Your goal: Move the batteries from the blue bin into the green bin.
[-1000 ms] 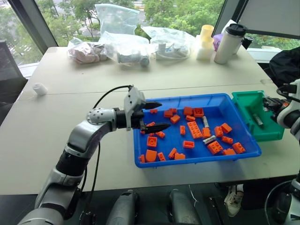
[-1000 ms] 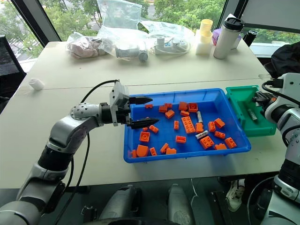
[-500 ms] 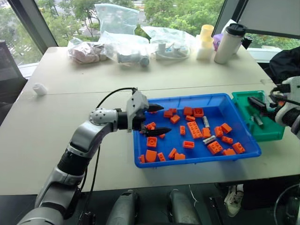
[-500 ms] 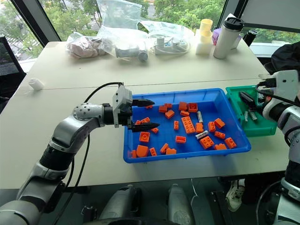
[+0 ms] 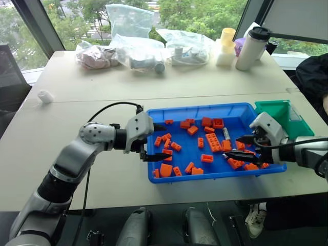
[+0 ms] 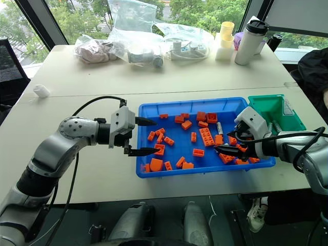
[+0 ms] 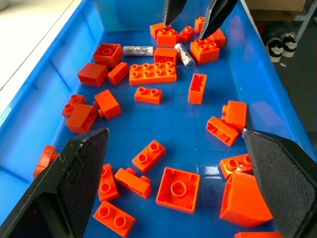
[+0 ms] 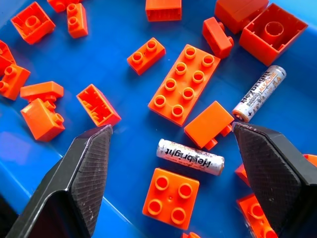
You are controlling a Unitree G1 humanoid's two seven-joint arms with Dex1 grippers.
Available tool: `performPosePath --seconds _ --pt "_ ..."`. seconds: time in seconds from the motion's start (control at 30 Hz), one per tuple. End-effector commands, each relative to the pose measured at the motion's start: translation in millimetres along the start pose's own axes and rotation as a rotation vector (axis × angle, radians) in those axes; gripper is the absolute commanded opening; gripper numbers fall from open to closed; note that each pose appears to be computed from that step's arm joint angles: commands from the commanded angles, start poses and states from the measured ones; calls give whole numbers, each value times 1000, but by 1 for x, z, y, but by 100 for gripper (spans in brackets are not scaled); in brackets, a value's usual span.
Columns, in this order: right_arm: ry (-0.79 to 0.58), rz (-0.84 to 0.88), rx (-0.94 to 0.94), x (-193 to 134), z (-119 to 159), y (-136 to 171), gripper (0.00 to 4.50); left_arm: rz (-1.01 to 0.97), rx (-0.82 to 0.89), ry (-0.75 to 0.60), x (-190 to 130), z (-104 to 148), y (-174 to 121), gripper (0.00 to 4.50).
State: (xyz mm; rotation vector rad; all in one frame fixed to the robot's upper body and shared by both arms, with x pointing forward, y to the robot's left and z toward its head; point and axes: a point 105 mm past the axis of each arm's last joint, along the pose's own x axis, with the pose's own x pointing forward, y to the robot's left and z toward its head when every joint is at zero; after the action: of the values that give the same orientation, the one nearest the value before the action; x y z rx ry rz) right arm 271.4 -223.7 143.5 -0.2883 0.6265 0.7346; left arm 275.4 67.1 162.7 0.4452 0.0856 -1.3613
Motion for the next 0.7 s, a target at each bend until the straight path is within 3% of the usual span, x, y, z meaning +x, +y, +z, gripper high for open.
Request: performPosePath --seconds 0.03,0.3,0.7 --pt "17 -16 -53 -3 0 -2 427 19 34 -18 -3 9 -1 450" --pt "57 -19 -125 3 -2 -6 427 22 38 -21 -1 9 -1 450" --pt "226 -32 -260 18 -14 -17 427 28 48 -32 4 9 -2 450"
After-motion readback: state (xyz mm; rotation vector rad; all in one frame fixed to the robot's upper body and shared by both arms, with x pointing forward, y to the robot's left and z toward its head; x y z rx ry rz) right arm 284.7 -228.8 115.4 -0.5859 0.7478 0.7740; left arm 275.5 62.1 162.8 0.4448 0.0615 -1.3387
